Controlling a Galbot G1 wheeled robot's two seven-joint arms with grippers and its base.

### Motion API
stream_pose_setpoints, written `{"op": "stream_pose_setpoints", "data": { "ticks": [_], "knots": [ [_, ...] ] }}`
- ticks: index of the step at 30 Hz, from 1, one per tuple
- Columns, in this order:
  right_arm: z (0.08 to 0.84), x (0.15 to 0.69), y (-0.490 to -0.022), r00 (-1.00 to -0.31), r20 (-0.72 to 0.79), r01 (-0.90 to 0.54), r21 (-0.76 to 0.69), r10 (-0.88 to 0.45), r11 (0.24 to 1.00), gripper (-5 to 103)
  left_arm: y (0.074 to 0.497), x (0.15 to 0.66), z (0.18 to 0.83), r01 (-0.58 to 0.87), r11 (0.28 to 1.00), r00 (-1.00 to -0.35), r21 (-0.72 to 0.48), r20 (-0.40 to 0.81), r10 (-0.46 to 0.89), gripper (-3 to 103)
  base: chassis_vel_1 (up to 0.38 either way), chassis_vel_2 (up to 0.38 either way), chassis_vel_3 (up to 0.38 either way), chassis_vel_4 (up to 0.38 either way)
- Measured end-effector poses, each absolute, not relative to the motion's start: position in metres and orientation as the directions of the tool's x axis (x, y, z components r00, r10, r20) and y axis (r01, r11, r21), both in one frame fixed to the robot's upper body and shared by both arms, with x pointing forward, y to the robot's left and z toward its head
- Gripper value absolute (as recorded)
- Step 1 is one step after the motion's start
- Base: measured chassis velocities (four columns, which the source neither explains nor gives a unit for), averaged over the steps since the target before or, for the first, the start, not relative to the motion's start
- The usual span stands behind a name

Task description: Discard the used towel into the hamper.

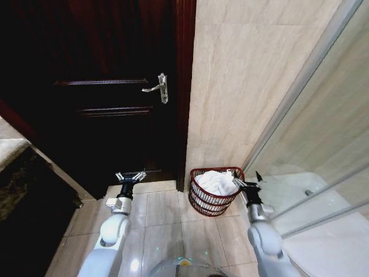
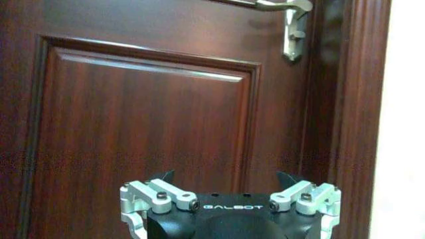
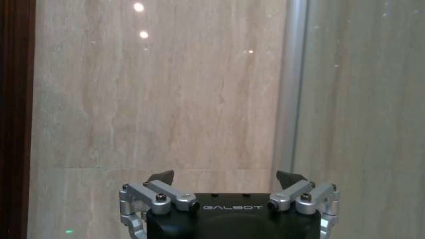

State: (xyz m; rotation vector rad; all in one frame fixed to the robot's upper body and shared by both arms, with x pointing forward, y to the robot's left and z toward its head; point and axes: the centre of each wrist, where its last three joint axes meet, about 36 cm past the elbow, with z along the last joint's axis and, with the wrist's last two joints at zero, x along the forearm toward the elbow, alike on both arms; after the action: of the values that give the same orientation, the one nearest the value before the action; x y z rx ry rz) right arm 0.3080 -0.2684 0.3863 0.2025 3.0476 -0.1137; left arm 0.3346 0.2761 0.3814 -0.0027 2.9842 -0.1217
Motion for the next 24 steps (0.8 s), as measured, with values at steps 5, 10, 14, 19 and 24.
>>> {"op": "stream_pose_setpoints", "data": {
  "ticks": [5, 10, 14, 19, 24],
  "knots": [
    [0.403, 0.281, -0.271, -0.982, -0.101, 0.167, -0.086, 0.158, 0.982, 100, 0.276, 0.331, 0.384, 0.041, 0.997, -0.988, -0.066, -0.154, 0.03, 100, 0.0, 0.0, 0.0, 0.0],
    [0.414, 0.278, -0.266, -0.983, -0.106, 0.159, -0.088, 0.15, 0.983, 100, 0.279, 0.328, 0.384, 0.026, 0.998, -0.989, -0.062, -0.146, 0.017, 100, 0.0, 0.0, 0.0, 0.0],
    [0.419, 0.277, -0.261, -0.981, -0.12, 0.162, -0.09, 0.151, 0.983, 100, 0.281, 0.322, 0.387, 0.018, 0.998, -0.991, -0.058, -0.135, 0.01, 100, 0.0, 0.0, 0.0, 0.0],
    [0.424, 0.275, -0.255, -0.981, -0.125, 0.16, -0.086, 0.149, 0.983, 100, 0.283, 0.319, 0.386, 0.009, 0.998, -0.991, -0.061, -0.131, 0.001, 100, 0.0, 0.0, 0.0, 0.0],
    [0.426, 0.277, -0.254, -0.98, -0.126, 0.168, -0.096, 0.156, 0.981, 100, 0.283, 0.32, 0.386, 0.004, 0.998, -0.991, -0.064, -0.132, -0.004, 100, 0.0, 0.0, 0.0, 0.0]
  ]
}}
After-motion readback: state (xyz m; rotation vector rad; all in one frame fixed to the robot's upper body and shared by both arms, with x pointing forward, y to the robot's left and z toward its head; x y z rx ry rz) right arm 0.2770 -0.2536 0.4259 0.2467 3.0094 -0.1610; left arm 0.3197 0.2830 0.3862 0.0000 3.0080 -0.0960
